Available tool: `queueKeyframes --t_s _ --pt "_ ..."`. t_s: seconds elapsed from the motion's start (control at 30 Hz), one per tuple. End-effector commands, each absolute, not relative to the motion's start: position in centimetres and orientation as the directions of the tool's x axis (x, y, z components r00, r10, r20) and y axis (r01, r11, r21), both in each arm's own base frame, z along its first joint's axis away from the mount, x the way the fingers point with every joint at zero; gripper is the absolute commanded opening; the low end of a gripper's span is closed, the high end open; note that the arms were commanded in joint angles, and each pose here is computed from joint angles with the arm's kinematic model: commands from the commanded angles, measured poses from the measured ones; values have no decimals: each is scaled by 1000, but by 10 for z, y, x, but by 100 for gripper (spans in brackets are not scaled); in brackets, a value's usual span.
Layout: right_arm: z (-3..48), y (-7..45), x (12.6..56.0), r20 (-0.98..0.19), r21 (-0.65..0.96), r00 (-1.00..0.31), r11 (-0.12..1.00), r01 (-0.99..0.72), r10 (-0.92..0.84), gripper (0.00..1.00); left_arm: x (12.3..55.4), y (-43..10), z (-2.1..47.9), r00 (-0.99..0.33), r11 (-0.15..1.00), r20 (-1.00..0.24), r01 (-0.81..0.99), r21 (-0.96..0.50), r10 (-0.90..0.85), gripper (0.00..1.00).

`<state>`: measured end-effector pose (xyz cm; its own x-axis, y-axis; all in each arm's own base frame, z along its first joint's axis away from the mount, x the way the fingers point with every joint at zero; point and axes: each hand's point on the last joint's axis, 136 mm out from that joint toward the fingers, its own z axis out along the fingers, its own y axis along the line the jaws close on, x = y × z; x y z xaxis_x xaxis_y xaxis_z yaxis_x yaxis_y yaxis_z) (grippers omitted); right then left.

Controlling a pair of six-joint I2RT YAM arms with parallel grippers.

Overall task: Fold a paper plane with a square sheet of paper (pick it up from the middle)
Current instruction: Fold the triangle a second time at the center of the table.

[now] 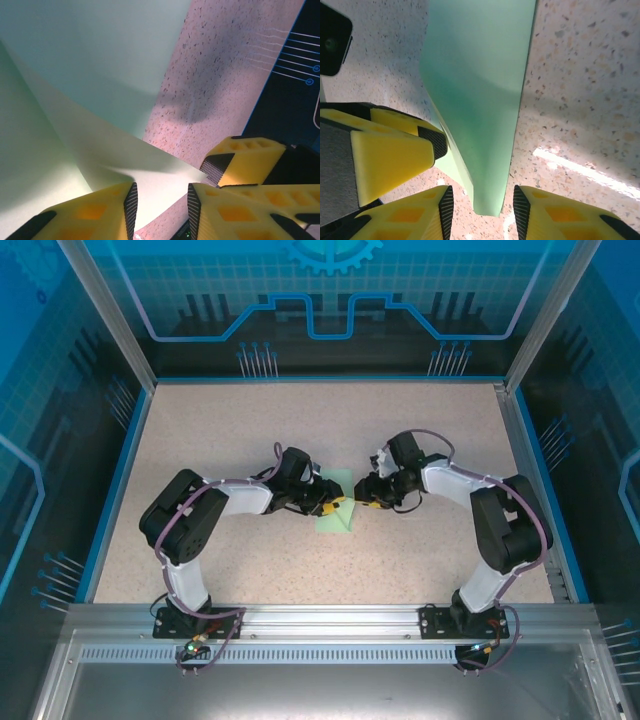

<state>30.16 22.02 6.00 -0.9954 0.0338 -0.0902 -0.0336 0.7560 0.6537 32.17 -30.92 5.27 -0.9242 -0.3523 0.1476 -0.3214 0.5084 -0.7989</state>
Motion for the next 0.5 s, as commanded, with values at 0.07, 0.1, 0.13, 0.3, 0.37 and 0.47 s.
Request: queueKeyframes --t_s 0.07,0.1,0.13,0.3,0.37,0.47 --pt "67 235 303 -140 693 -990 713 -108 -14 36 323 -310 52 -924 520 138 -318 -792 -356 34" --pt "64 234 303 -134 691 -991 715 -106 -17 36 323 -311 53 -925 519 137 -316 -794 -355 34" --pt "62 235 303 -130 692 -991 715 -103 -18 35 323 -310 52 -925 520 138 -318 -793 -355 34" --pt "59 239 304 -128 698 -991 707 -112 -30 32 323 -310 53 -924 521 138 -319 -792 -357 34" --pt "57 241 303 -123 704 -992 701 -115 -39 30 323 -310 53 -924 521 138 -319 -792 -356 34" --pt "54 241 301 -118 707 -992 698 -117 -47 27 324 -310 54 -924 519 136 -318 -793 -357 34"
